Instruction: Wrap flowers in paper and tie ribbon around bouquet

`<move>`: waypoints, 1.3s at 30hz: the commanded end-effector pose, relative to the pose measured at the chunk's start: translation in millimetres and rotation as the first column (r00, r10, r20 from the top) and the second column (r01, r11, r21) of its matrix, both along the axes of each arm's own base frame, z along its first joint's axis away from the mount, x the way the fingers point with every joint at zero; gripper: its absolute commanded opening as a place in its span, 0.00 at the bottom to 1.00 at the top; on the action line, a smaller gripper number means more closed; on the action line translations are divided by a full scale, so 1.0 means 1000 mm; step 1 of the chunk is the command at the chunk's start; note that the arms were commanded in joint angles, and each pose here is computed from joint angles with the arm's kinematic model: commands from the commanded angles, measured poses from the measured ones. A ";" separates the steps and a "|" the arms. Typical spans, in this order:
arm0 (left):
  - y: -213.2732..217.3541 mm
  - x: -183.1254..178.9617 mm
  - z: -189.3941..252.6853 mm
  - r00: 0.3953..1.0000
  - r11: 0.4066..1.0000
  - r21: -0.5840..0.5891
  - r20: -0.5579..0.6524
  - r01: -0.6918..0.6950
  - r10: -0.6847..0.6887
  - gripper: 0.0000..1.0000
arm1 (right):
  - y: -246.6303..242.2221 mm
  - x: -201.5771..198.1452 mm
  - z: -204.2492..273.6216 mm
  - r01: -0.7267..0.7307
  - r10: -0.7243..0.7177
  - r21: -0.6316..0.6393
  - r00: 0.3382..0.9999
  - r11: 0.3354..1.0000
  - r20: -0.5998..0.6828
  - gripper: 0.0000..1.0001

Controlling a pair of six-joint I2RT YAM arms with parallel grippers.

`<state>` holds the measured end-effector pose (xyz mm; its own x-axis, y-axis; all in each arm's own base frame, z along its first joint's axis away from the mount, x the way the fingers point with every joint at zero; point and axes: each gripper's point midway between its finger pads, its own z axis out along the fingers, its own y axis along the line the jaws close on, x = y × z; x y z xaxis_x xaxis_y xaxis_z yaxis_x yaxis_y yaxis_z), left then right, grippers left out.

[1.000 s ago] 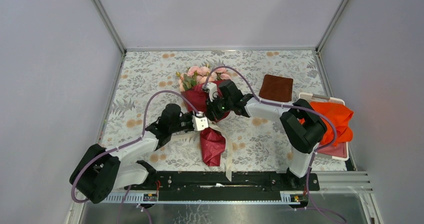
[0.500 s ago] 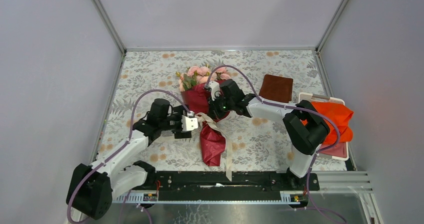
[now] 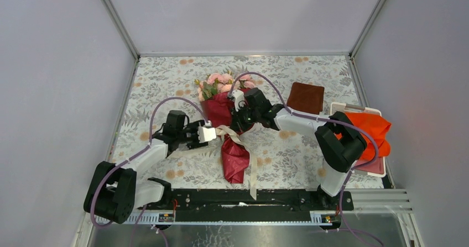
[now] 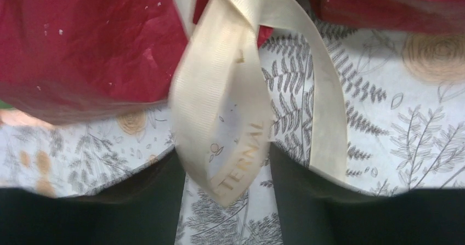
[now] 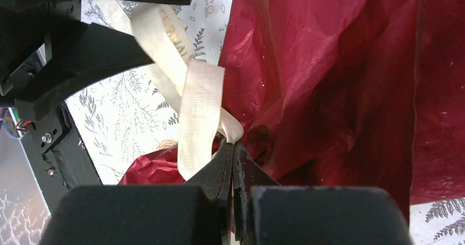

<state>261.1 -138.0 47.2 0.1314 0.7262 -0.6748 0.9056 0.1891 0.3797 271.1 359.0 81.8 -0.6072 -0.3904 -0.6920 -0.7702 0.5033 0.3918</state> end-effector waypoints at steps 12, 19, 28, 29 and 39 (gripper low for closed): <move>0.018 0.009 -0.014 0.974 0.973 0.204 0.176 0.104 -0.141 0.00 | -0.079 -0.003 0.017 0.325 -0.325 -0.014 0.945 0.946 -0.045 0.00; 0.032 0.008 -0.032 0.952 0.934 0.317 0.197 0.166 -0.236 0.00 | -0.139 -0.035 -0.035 0.461 -0.481 -0.145 0.857 0.876 -0.185 0.00; 0.065 0.012 -0.046 0.943 0.899 0.404 0.197 0.170 -0.267 0.00 | -0.193 -0.051 -0.084 0.572 -0.621 -0.244 0.707 0.783 -0.337 0.00; 0.067 0.012 -0.047 0.945 0.899 0.404 0.194 0.168 -0.264 0.00 | -0.196 -0.053 -0.088 0.575 -0.629 -0.255 0.696 0.777 -0.348 0.00; 0.083 0.009 -0.050 0.946 0.887 0.429 0.180 0.171 -0.269 0.00 | -0.218 -0.044 -0.098 0.652 -0.696 -0.261 0.607 0.712 -0.384 0.00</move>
<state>275.9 -97.2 16.7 0.5302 0.7681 -0.3591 0.7380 -0.2095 0.6414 235.5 179.6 10.5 -0.9344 0.1481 -0.3241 -0.0939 0.7750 0.6249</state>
